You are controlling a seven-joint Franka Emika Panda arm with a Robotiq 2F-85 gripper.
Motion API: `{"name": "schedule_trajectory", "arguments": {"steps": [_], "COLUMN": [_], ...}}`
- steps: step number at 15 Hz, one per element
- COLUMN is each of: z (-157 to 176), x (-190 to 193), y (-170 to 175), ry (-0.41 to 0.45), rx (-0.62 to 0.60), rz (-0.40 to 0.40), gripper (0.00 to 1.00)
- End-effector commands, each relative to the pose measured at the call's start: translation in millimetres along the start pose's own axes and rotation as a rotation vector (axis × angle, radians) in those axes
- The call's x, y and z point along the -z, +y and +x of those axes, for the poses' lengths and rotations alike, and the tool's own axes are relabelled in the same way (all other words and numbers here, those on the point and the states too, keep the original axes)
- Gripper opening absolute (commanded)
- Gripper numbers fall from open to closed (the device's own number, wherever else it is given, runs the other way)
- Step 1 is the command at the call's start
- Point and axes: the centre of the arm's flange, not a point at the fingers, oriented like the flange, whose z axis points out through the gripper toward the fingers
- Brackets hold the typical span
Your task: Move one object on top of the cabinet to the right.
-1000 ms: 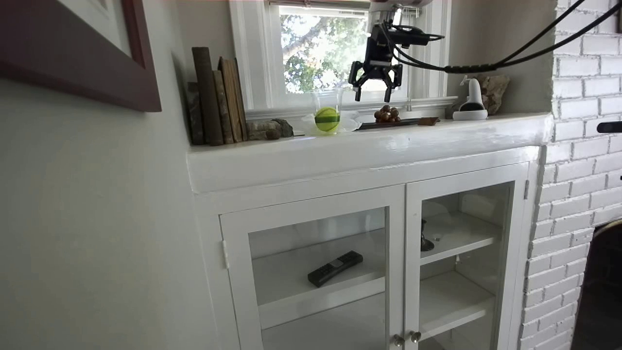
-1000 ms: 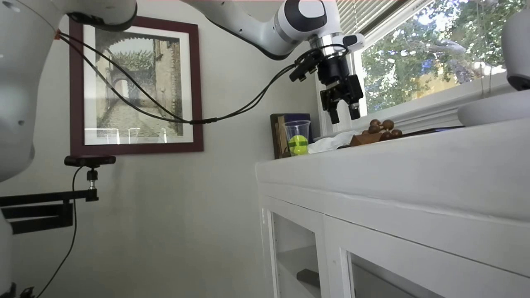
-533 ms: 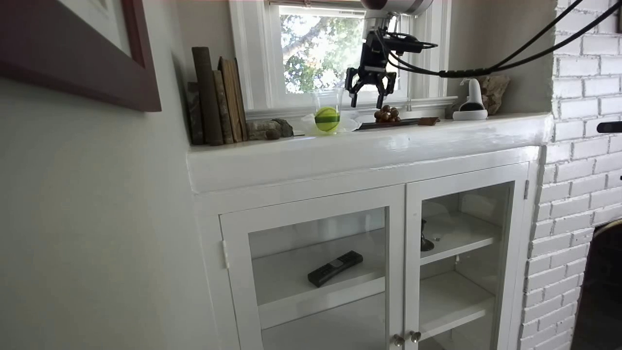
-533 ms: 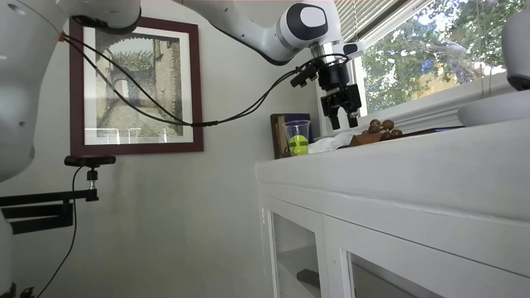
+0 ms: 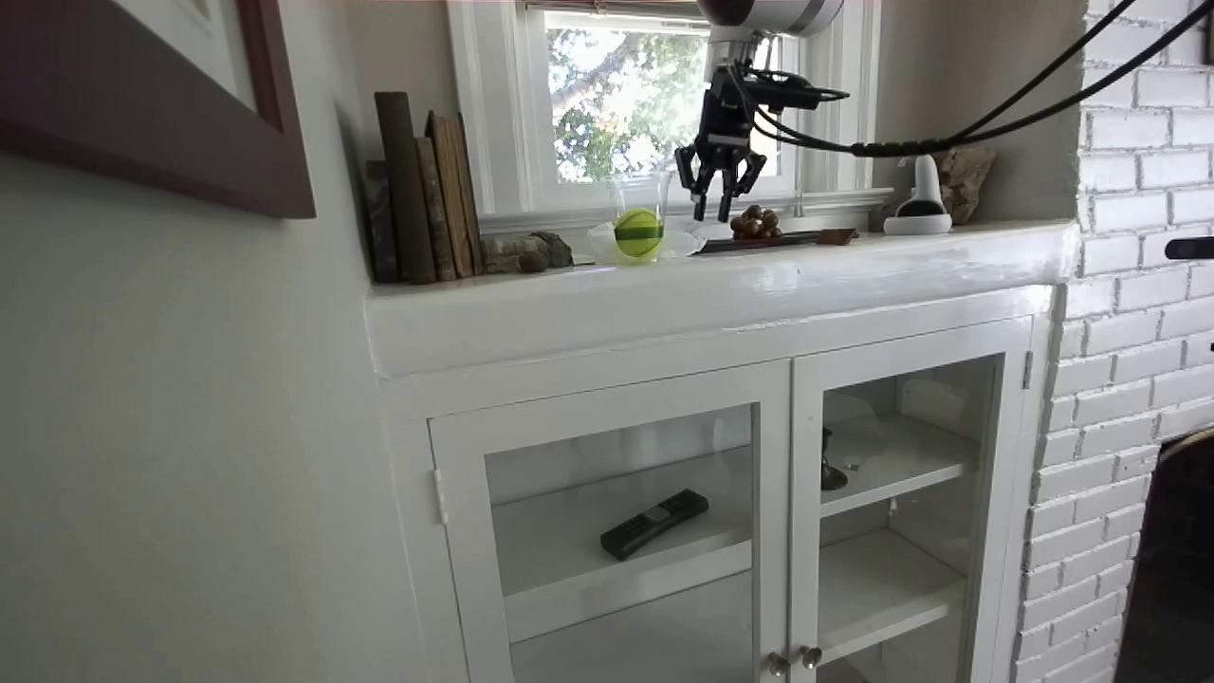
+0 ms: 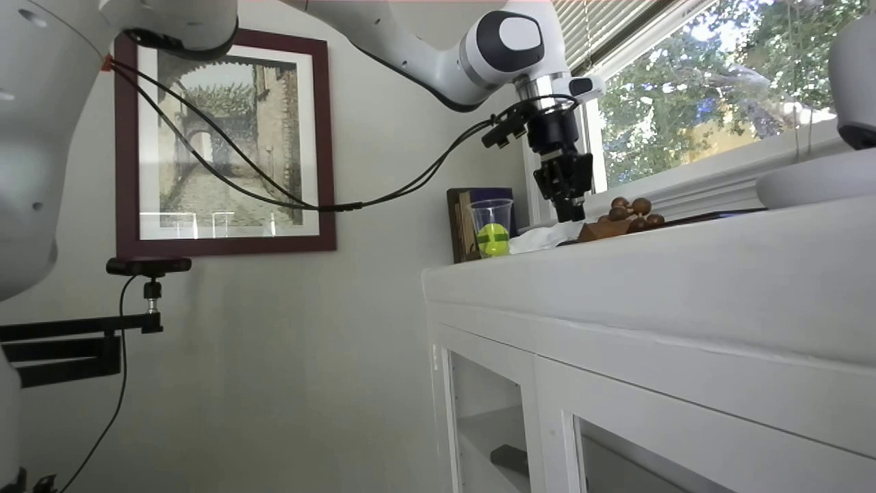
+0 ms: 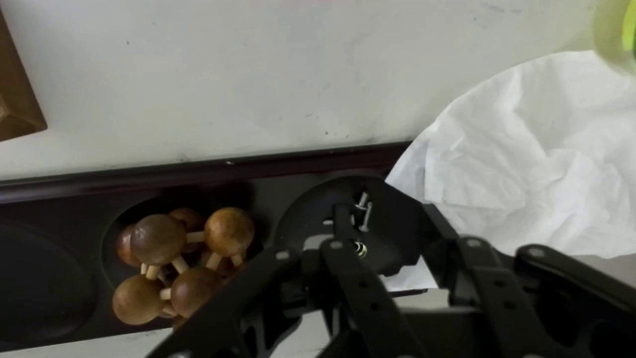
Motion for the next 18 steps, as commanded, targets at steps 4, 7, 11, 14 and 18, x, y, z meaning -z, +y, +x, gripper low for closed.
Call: {"name": "schedule_trajectory", "arguments": {"steps": [4,7,11,14,18], "z": [12.7,14.3,15.4,15.6,15.4], "x": [-10.1,-15.1,-21.9,-25.6,-29.7], "y": [3.1,4.7,2.9,2.7,2.9], "ry": [0.014,0.013,0.009,0.003,-0.003], "rx": [-0.040,-0.052,-0.065,-0.070,-0.077], "rz": [0.030,0.033,0.038,0.038,0.037], "gripper": [0.47,0.37,0.21,0.26,0.31]}}
